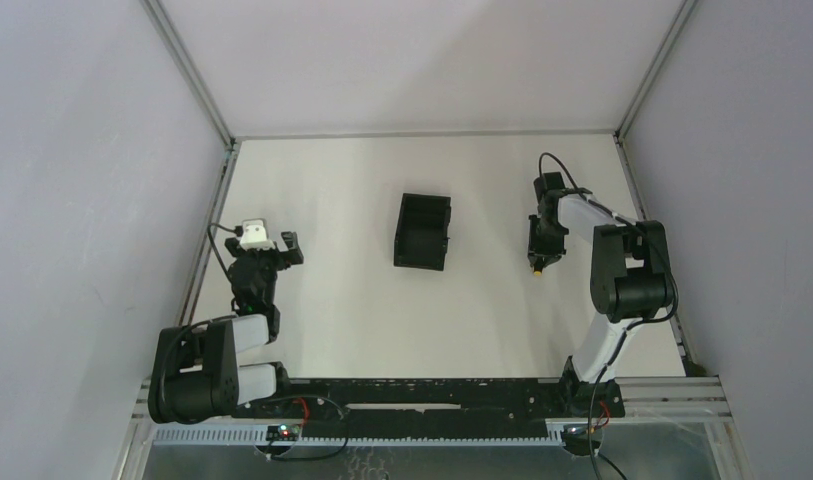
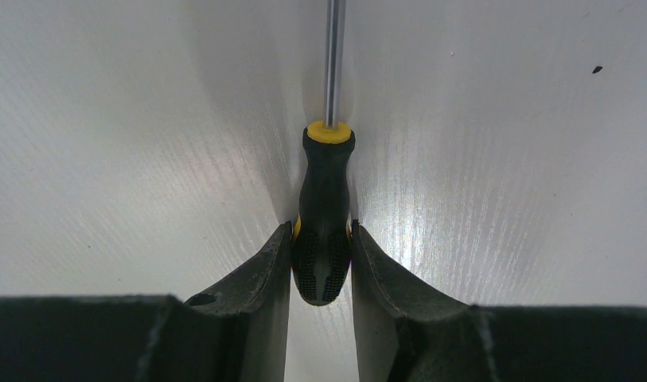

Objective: Put the screwdriver in the bin
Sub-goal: Pick up the screwdriver from the center of the board.

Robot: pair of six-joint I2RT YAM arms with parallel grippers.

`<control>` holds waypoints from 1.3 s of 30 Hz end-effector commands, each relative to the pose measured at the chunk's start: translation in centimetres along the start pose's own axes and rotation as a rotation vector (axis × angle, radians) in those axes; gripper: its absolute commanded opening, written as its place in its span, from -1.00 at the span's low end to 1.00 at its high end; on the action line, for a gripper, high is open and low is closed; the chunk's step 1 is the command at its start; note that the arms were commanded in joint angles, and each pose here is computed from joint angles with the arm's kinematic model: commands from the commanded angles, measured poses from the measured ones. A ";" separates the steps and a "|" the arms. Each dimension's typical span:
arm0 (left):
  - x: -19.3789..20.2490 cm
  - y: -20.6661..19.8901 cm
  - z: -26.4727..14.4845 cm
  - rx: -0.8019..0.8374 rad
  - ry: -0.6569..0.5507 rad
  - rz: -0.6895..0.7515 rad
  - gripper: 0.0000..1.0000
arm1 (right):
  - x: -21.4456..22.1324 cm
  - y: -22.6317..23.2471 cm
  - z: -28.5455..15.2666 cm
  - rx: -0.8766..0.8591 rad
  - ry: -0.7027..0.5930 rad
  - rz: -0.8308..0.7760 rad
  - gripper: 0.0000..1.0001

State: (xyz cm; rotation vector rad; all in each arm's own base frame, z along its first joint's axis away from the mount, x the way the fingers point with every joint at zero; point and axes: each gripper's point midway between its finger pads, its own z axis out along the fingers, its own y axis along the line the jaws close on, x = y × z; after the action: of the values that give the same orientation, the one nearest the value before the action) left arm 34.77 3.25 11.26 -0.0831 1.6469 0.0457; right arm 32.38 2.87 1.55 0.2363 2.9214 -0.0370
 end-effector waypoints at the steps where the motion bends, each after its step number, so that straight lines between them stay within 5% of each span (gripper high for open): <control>1: -2.4 -0.1 0.4 0.005 -0.087 0.018 1.00 | 0.0 0.5 -0.6 -0.010 -0.015 -0.002 -1.00; 39: -2.5 -0.1 0.4 0.005 -0.088 0.018 1.00 | -2.7 2.5 -10.4 -0.007 -0.151 -0.003 -1.00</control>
State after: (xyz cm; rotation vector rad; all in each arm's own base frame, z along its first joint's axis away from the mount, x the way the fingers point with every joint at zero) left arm 34.77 3.25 11.26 -0.0831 1.6469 0.0457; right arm 32.79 5.38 8.30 0.1704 2.8478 -0.0218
